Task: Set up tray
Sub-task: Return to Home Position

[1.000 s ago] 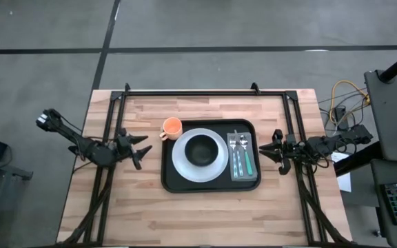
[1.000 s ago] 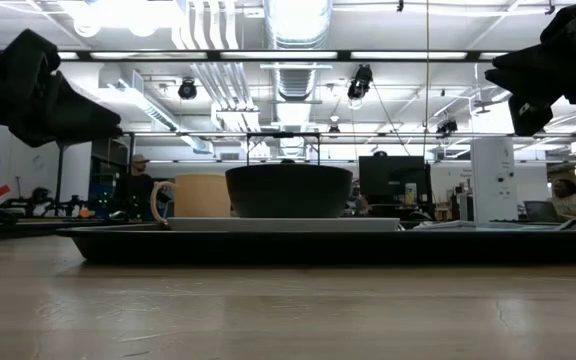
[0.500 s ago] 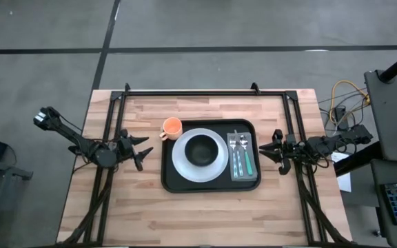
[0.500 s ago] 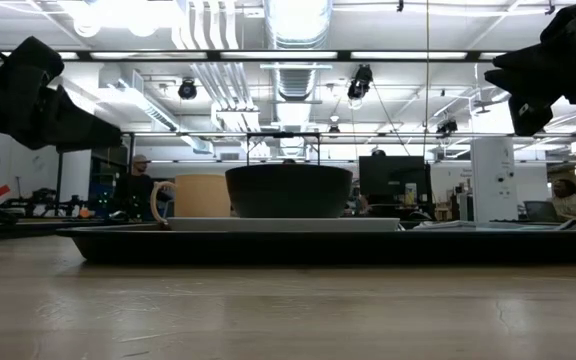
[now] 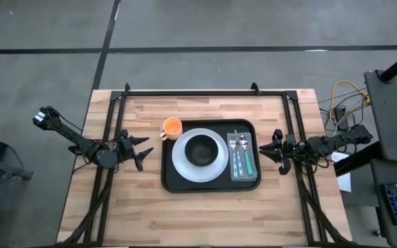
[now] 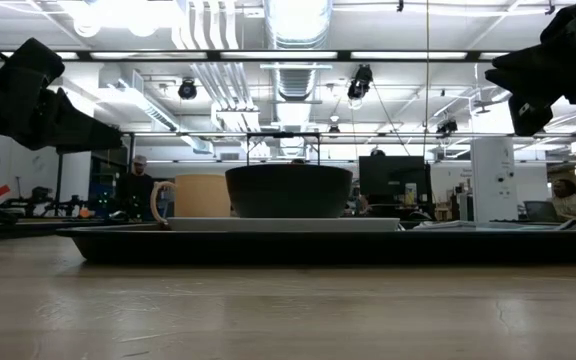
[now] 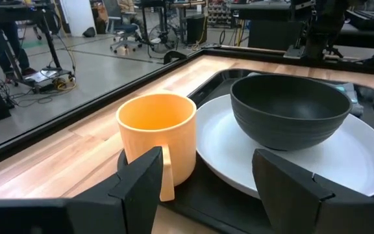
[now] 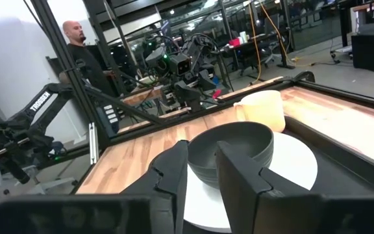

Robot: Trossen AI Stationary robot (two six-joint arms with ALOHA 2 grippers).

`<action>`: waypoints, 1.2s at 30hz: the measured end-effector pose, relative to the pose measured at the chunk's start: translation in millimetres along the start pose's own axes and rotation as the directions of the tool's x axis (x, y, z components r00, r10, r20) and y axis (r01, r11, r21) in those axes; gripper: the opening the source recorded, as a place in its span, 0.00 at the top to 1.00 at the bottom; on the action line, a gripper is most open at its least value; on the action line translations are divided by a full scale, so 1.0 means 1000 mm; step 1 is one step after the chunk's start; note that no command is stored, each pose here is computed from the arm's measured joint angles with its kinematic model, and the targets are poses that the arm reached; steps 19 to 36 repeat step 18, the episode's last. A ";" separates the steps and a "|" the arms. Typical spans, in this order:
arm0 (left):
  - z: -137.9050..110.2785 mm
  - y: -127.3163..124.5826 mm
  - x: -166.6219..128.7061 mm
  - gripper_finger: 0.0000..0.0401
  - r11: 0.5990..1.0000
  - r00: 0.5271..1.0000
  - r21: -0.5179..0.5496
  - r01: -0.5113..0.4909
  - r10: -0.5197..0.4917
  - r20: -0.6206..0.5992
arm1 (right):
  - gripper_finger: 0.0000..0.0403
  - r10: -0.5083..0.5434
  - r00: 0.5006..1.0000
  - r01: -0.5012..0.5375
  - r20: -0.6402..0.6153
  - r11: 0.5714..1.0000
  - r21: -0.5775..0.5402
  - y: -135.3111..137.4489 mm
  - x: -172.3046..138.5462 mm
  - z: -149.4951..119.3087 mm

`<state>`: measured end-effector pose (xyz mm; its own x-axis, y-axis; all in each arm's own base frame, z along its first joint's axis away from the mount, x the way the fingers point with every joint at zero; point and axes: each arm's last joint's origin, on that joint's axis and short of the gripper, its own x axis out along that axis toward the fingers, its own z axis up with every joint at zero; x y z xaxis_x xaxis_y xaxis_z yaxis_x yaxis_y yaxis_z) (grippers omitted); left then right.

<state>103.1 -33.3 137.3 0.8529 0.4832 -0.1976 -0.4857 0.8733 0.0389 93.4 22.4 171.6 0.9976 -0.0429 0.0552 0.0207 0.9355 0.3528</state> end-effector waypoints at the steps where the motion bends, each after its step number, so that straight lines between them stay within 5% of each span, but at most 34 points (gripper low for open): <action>1: 0.000 0.000 0.000 0.46 1.000 1.000 0.001 0.000 0.000 0.000 | 0.83 0.000 1.000 0.000 0.000 1.000 0.000 0.000 0.000 0.000; 36: 0.000 0.000 0.000 0.46 1.000 1.000 0.000 0.000 0.000 0.000 | 0.79 0.000 1.000 0.000 0.000 1.000 0.001 0.000 0.000 0.000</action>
